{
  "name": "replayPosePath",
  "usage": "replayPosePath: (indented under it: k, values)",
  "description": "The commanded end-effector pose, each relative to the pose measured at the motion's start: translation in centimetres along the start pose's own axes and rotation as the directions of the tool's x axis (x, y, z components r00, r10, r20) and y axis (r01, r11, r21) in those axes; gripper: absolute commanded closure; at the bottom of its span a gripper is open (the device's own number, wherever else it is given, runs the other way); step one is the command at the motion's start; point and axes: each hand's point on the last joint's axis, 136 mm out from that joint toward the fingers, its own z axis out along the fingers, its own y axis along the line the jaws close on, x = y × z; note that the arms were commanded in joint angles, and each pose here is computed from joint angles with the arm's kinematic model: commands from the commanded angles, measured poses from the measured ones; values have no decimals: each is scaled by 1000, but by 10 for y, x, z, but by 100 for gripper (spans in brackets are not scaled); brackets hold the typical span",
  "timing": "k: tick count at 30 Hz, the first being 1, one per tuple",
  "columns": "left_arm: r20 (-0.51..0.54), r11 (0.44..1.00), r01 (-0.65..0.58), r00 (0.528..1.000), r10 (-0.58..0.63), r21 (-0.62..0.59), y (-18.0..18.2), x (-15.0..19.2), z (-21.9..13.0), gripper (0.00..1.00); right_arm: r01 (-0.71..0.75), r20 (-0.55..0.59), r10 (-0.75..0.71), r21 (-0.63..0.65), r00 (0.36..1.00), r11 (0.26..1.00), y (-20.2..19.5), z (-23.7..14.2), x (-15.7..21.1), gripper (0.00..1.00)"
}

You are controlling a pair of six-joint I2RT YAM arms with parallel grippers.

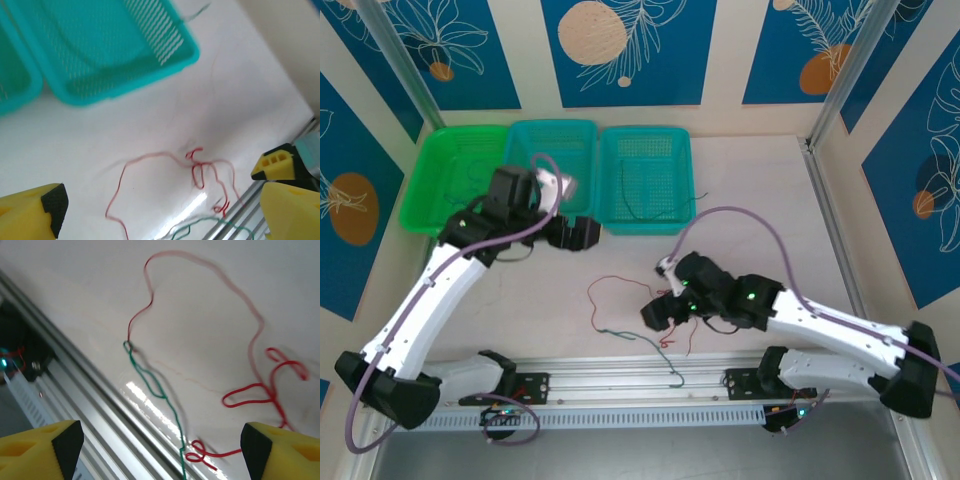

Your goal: Untangle the cables

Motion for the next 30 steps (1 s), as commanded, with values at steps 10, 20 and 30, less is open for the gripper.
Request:
replayPosePath:
  k: [10, 20, 30]
  values:
    - [-206, 971, 238, 952, -227, 30, 9, 119, 9, 0, 371, -342, -318, 98, 884, 924, 4, 93, 58, 31]
    - [-216, 966, 227, 956, -197, 125, -9, 132, -6, 2, 405, -429, -306, 160, 850, 900, -10, 118, 67, 96]
    - [-231, 896, 198, 967, -111, 399, -55, 122, -17, 4, 227, -96, -212, 183, 973, 957, -20, 68, 9, 100]
